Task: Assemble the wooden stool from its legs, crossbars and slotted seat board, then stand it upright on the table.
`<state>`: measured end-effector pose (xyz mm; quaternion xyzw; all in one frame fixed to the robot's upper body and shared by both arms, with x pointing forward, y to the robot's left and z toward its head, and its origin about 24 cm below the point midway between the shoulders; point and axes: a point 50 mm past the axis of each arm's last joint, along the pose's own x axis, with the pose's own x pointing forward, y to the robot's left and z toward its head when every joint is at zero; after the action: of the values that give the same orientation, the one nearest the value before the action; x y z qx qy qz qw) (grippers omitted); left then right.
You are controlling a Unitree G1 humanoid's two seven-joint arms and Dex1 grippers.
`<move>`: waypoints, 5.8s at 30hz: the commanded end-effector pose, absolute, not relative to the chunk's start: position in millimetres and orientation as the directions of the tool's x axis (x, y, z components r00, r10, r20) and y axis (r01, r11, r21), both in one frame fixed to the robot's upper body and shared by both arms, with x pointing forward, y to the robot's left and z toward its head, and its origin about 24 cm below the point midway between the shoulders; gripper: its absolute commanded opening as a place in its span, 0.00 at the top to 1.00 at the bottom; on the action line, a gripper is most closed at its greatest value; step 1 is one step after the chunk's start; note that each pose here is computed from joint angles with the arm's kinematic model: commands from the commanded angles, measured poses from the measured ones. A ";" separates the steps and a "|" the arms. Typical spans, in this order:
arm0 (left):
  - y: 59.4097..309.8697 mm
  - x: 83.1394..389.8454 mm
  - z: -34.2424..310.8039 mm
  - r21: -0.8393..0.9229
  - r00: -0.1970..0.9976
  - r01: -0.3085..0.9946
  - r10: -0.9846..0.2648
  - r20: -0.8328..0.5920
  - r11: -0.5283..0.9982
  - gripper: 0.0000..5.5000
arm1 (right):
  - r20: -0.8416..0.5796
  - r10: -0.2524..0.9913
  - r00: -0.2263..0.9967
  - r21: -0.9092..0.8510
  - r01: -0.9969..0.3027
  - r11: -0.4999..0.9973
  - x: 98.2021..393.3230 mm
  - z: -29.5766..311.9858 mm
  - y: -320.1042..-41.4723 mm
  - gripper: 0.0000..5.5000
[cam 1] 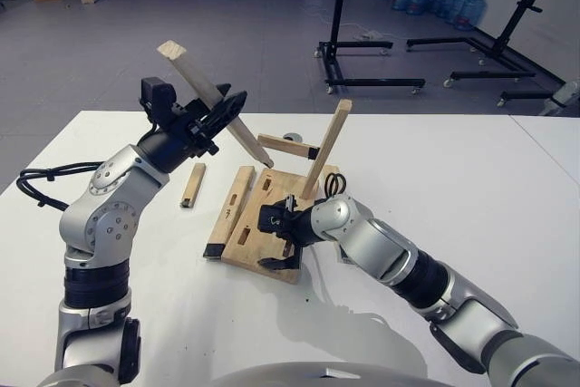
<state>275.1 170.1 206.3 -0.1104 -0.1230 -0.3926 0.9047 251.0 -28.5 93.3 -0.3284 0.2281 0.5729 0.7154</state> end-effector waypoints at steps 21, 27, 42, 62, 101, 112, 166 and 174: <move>166.9 269.9 195.9 -0.124 0.690 0.714 -0.661 0.294 0.689 0.63 | -0.939 0.338 0.062 -0.139 -0.968 -0.207 237.8 77.9 -129.0 0.02; 164.3 270.8 196.1 -0.126 0.688 0.717 -0.667 0.287 0.685 0.63 | -0.928 0.370 0.041 -0.158 -0.944 -0.290 239.8 87.0 -133.7 0.02; 161.9 269.2 190.4 -0.172 0.685 0.728 -0.703 0.192 0.663 0.63 | -0.845 0.509 0.166 -0.261 -0.957 -0.122 261.0 104.4 -109.4 0.02; 182.1 285.2 184.1 -0.040 0.663 0.740 -0.718 0.211 0.671 0.63 | -0.640 0.695 0.327 -0.308 -0.938 0.158 286.9 179.6 -131.8 0.02; 176.5 358.8 106.0 -0.288 0.516 0.837 -0.847 0.130 0.466 0.63 | -0.563 0.774 0.289 -0.090 -0.953 0.290 259.2 132.9 -113.6 0.02; 169.6 356.5 100.2 -0.273 0.462 0.866 -0.879 0.121 0.418 0.63 | -0.556 0.786 0.269 -0.079 -0.959 0.272 255.5 131.0 -107.5 0.02; 180.8 357.0 109.1 -0.198 0.405 0.907 -0.899 0.168 0.372 0.63 | -0.542 0.801 0.253 -0.067 -0.964 0.259 251.9 128.8 -98.0 0.02; 182.7 357.1 110.5 -0.172 0.400 0.911 -0.906 0.143 0.375 0.63 | -0.541 0.803 0.250 -0.066 -0.964 0.256 252.0 128.9 -97.2 0.02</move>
<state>355.4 179.3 104.6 -0.1391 -0.0147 -0.5449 0.8268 252.6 -98.6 127.3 -0.1972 0.2038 0.5746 0.7677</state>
